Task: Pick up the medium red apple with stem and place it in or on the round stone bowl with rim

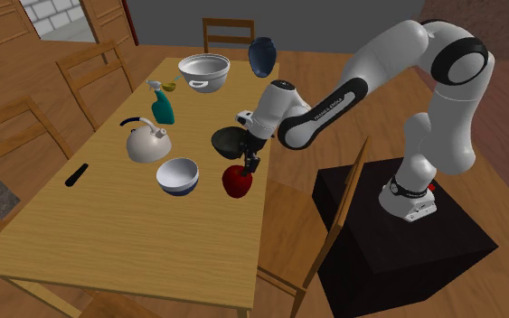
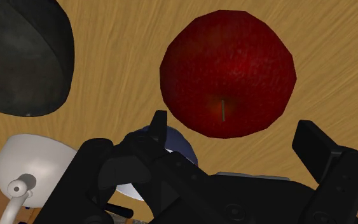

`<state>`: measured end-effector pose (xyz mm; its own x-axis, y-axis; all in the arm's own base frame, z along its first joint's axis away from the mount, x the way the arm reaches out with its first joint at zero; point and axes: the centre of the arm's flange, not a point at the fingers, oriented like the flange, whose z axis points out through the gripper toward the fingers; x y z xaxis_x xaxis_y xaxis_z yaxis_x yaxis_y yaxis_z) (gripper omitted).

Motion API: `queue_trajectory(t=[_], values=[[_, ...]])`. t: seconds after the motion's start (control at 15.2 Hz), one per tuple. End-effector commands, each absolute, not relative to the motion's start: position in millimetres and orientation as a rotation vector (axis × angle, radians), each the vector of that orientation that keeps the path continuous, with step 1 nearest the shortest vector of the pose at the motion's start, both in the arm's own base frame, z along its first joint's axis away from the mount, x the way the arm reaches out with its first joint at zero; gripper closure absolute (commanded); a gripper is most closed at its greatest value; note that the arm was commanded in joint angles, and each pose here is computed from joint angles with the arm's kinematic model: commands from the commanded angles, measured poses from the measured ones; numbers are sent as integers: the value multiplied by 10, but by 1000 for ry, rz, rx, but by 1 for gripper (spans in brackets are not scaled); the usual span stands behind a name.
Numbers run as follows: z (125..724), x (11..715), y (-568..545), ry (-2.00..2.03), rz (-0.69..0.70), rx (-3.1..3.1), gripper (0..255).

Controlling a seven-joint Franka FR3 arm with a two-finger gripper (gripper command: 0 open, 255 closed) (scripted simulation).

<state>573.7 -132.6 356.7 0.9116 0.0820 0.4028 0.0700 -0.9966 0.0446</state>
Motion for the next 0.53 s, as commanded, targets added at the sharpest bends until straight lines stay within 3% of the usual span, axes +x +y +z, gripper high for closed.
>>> queue_trajectory(t=[0.0, 0.46], values=[[3470, 5781, -1338, 121, 644, 3043, 0], [3443, 5794, -1338, 121, 644, 3043, 0]])
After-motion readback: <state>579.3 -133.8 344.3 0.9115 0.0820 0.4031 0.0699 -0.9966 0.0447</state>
